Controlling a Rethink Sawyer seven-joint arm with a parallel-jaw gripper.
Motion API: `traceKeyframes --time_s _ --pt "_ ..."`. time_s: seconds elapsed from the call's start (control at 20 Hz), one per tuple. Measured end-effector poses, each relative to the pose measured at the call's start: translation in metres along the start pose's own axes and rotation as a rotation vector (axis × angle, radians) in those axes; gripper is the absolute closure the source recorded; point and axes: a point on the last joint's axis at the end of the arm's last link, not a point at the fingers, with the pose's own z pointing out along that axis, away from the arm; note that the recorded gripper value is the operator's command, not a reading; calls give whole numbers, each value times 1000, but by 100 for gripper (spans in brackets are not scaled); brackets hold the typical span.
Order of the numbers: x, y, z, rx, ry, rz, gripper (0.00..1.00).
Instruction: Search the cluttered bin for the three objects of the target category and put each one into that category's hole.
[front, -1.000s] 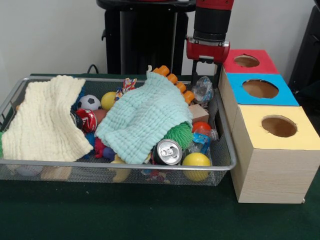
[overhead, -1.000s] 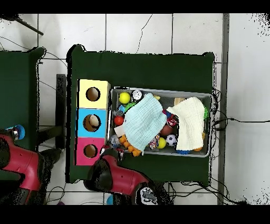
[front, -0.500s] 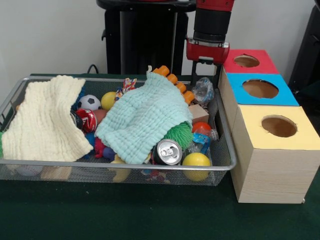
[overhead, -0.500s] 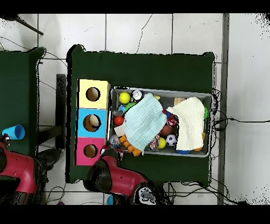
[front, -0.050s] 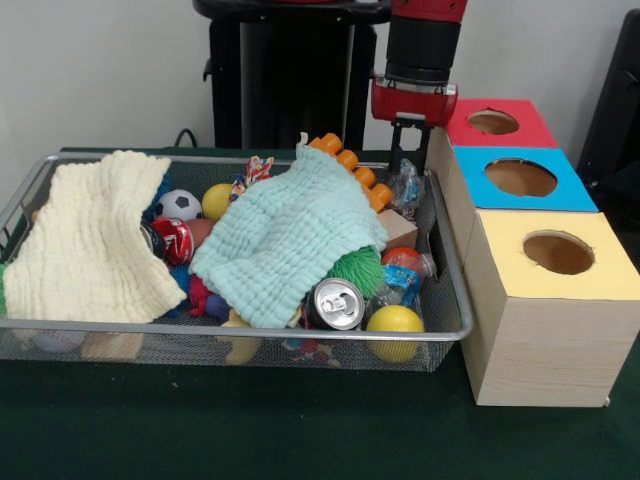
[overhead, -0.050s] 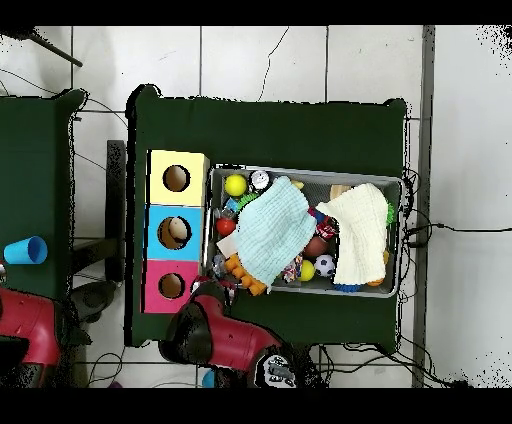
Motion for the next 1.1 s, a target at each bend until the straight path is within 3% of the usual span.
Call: traceKeyframes --time_s 0.4,1.1 --pt "-4 0 -3 -1 -10 1 100" --pt "-38 -2 -48 -5 -54 8 100"
